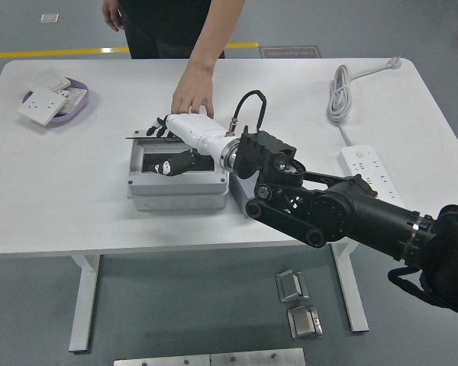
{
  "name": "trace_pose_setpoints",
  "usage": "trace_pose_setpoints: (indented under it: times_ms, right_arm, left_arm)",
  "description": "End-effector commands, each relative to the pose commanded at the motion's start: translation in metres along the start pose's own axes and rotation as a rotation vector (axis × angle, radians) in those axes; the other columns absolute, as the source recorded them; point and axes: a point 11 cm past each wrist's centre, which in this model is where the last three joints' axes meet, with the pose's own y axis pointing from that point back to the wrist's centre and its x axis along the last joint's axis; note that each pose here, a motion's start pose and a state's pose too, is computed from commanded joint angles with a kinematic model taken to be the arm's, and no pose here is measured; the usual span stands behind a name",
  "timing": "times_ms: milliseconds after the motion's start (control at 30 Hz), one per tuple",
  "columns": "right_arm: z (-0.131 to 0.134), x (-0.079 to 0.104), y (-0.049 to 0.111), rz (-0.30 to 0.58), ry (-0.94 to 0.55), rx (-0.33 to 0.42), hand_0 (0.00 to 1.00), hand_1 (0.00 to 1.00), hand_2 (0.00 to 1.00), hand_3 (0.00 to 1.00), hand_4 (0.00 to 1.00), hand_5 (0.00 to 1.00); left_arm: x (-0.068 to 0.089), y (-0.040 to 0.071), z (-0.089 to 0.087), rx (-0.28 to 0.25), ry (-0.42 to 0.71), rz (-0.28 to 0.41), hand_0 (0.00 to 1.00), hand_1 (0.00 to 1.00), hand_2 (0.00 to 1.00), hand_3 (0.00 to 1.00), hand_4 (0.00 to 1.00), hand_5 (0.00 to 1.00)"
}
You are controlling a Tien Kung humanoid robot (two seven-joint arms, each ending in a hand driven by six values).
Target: Pick up the cylinder from the cube,place it in the box,flap close box
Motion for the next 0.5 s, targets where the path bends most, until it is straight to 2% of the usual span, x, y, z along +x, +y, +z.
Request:
trace_pose_setpoints:
  times_ms: [500]
  right_arm:
    - [0.0042, -0.0087, 0.0051, -0.017, -0.014, -0.004, 0.762, 0.689, 0.712, 0.760, 0.853, 0.371]
  left_arm:
    - [-0.0014, -0.0005, -0.0013, 0.002, 0.001, -0.002, 0.567, 0.617, 0.538, 0.545, 0.602, 0.308]
